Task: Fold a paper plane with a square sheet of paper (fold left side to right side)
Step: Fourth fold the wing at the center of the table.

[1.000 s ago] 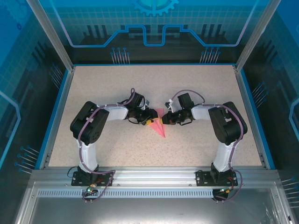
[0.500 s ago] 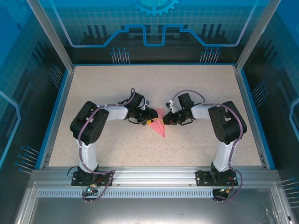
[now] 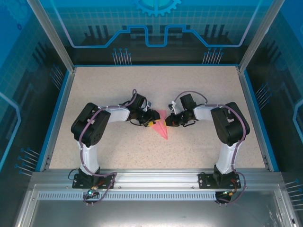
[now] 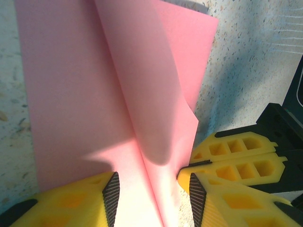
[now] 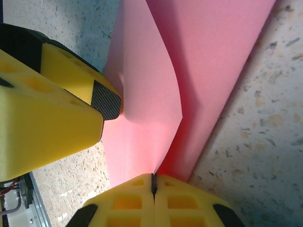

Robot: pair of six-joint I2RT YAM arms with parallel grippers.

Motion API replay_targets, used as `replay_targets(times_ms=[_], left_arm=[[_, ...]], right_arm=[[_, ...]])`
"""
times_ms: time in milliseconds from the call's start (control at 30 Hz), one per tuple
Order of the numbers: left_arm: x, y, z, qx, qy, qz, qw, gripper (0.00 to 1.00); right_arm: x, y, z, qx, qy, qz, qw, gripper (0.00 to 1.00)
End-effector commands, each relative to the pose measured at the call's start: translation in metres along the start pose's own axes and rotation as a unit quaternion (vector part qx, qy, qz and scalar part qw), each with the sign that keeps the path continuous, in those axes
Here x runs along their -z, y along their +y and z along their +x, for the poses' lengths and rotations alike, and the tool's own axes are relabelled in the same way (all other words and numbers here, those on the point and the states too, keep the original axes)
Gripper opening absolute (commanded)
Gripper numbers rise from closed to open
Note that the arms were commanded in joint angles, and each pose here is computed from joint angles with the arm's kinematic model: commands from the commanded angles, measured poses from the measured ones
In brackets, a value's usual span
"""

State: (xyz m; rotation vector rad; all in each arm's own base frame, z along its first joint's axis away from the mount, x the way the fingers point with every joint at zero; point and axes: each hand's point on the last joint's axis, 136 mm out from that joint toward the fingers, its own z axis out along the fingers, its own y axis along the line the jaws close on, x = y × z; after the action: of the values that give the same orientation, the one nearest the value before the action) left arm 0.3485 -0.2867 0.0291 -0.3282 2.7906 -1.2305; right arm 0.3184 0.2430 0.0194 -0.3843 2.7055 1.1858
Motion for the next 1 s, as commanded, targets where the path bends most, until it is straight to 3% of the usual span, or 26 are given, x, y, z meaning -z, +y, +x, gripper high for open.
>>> replay_targets(times_ms=[0,433,800,967], left_arm=[[-0.005,0.020,0.010,0.007,0.013,-0.032,0.999,0.47],[-0.003,0.015,0.009,0.003,0.012,-0.026,1.000,0.46],[0.032,-0.028,0.000,-0.046,-0.020,0.004,0.999,0.46],[0.026,-0.048,0.003,-0.059,0.008,0.035,0.998,0.38]], right_arm=[[0.001,-0.009,0.000,-0.007,0.007,0.011,1.000,0.00],[-0.004,-0.021,0.008,-0.020,0.025,0.030,0.999,0.00],[-0.008,-0.035,0.022,-0.040,0.048,0.053,0.997,0.00],[-0.008,-0.034,0.022,-0.039,0.048,0.051,0.997,0.00]])
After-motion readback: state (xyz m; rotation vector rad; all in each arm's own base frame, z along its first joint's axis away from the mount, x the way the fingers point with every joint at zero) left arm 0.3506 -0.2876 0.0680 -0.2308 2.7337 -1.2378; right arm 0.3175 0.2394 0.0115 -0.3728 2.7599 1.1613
